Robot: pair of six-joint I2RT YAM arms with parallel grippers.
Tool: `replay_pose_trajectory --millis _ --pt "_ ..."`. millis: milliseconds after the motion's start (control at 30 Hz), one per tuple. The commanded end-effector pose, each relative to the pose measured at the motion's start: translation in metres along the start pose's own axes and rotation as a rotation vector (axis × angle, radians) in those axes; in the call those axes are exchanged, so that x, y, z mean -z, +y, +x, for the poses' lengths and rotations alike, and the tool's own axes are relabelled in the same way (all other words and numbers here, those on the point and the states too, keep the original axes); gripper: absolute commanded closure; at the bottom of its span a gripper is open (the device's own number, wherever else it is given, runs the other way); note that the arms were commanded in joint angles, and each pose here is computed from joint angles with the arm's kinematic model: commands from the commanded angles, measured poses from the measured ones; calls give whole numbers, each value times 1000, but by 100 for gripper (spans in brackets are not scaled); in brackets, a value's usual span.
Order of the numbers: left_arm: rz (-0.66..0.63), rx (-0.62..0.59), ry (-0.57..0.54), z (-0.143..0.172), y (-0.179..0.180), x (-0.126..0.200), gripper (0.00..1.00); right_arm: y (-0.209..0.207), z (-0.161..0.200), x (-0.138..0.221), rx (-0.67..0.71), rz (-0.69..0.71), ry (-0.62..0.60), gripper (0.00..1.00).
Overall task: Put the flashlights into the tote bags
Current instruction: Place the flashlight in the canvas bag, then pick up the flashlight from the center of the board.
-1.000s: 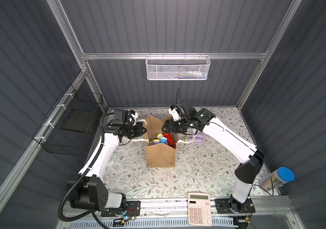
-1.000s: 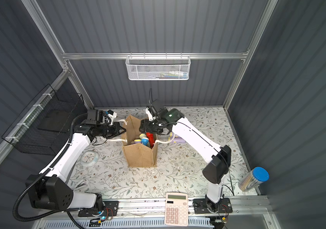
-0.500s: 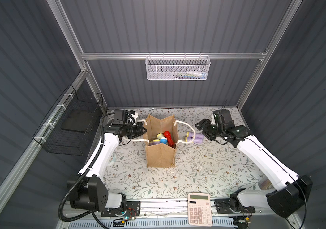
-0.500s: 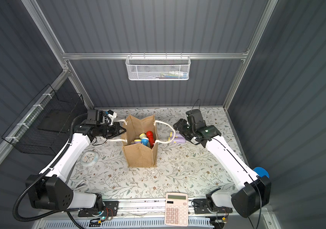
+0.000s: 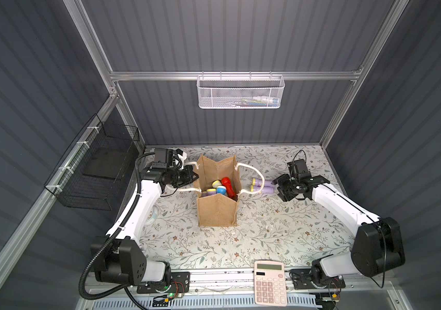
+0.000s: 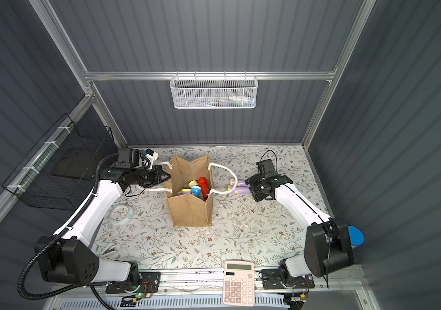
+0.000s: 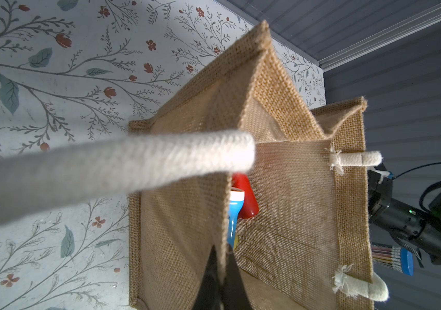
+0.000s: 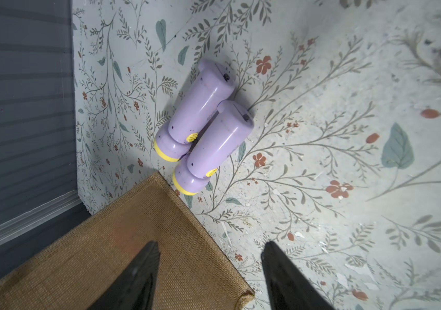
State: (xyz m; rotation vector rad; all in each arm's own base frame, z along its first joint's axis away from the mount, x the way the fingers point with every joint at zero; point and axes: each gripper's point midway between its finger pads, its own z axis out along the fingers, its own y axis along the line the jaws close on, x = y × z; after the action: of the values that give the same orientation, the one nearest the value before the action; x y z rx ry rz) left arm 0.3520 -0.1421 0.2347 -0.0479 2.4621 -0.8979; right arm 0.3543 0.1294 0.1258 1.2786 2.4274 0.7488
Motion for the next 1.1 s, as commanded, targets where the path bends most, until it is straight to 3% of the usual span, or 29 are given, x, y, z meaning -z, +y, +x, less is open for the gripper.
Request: replay_pose_trajectory --millis 0,633,1067 --pt "-3 -17 -14 -6 0 2 100 1 -1 -15 -55 2 29 38" --pt "-9 -27 2 -5 4 -3 100 -1 -5 -88 -181 140 108 39" --pt "-20 -31 2 -6 5 -4 100 -21 -1 -102 -208 213 130 43"
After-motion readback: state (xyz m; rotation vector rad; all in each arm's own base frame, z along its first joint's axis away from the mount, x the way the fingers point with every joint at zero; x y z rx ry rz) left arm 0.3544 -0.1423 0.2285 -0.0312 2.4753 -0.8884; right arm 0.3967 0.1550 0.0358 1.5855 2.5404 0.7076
